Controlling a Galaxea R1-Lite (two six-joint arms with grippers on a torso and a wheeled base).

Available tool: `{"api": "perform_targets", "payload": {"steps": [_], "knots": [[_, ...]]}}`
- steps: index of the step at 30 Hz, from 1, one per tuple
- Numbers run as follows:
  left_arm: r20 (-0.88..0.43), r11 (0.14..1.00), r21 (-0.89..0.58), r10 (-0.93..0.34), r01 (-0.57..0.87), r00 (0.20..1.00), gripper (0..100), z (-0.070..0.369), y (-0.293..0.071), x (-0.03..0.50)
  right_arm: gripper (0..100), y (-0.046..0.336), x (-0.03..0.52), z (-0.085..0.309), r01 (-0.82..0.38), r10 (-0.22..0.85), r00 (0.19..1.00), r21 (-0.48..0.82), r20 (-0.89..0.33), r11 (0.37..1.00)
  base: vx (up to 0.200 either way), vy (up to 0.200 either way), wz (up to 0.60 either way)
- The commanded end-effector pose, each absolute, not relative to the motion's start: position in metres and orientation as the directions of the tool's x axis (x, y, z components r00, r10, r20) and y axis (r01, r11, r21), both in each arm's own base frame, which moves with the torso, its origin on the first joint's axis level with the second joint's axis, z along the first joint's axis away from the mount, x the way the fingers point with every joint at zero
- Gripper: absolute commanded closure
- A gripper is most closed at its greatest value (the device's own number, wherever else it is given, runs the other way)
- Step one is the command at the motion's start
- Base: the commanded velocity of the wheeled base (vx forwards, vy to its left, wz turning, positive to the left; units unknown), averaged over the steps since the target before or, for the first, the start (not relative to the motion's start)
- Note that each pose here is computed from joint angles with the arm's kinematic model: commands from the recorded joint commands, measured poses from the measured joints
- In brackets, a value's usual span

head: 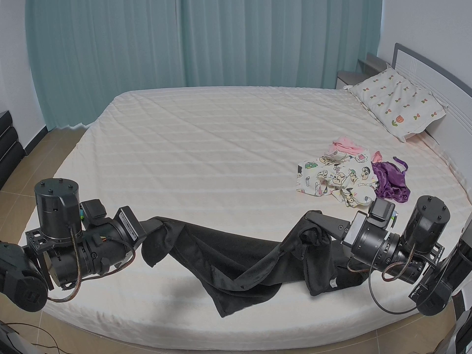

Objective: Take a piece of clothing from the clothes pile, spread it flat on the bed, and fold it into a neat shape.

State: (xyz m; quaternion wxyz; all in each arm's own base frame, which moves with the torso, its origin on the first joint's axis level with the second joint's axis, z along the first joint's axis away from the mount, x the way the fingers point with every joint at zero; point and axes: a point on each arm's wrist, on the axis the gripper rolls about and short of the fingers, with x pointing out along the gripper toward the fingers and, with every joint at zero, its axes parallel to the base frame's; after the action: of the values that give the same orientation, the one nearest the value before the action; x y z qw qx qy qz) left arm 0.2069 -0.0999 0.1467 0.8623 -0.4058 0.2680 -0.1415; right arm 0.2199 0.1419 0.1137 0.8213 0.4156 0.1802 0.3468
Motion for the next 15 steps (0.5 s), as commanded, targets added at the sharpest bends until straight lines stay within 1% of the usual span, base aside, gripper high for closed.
{"api": "perform_targets", "payload": {"steps": [1,4,10,15], "knots": [[-0.368,0.636,-0.771,-0.466,0.016,0.805,100,0.142,-0.101,0.205,100,0.139,0.219,0.111,-0.41,0.714,0.7,0.809,-0.018,0.422,-0.2,0.0,0.0],[-0.376,0.64,-0.768,-0.468,0.014,0.799,100,0.139,-0.101,0.203,100,0.137,0.218,0.113,-0.414,0.714,0.701,0.808,-0.012,0.42,-0.2,0.0,0.0],[-0.365,0.639,-0.767,-0.51,0.058,0.779,100,0.142,-0.11,0.19,100,0.13,0.202,0.108,-0.402,0.717,0.695,0.798,-0.053,0.449,-0.2,0.0,0.0],[-0.368,0.638,-0.766,-0.535,0.078,0.76,100,0.146,-0.109,0.174,100,0.117,0.175,0.117,-0.42,0.727,0.686,0.796,-0.036,0.435,-0.2,0.0,0.0]]}}
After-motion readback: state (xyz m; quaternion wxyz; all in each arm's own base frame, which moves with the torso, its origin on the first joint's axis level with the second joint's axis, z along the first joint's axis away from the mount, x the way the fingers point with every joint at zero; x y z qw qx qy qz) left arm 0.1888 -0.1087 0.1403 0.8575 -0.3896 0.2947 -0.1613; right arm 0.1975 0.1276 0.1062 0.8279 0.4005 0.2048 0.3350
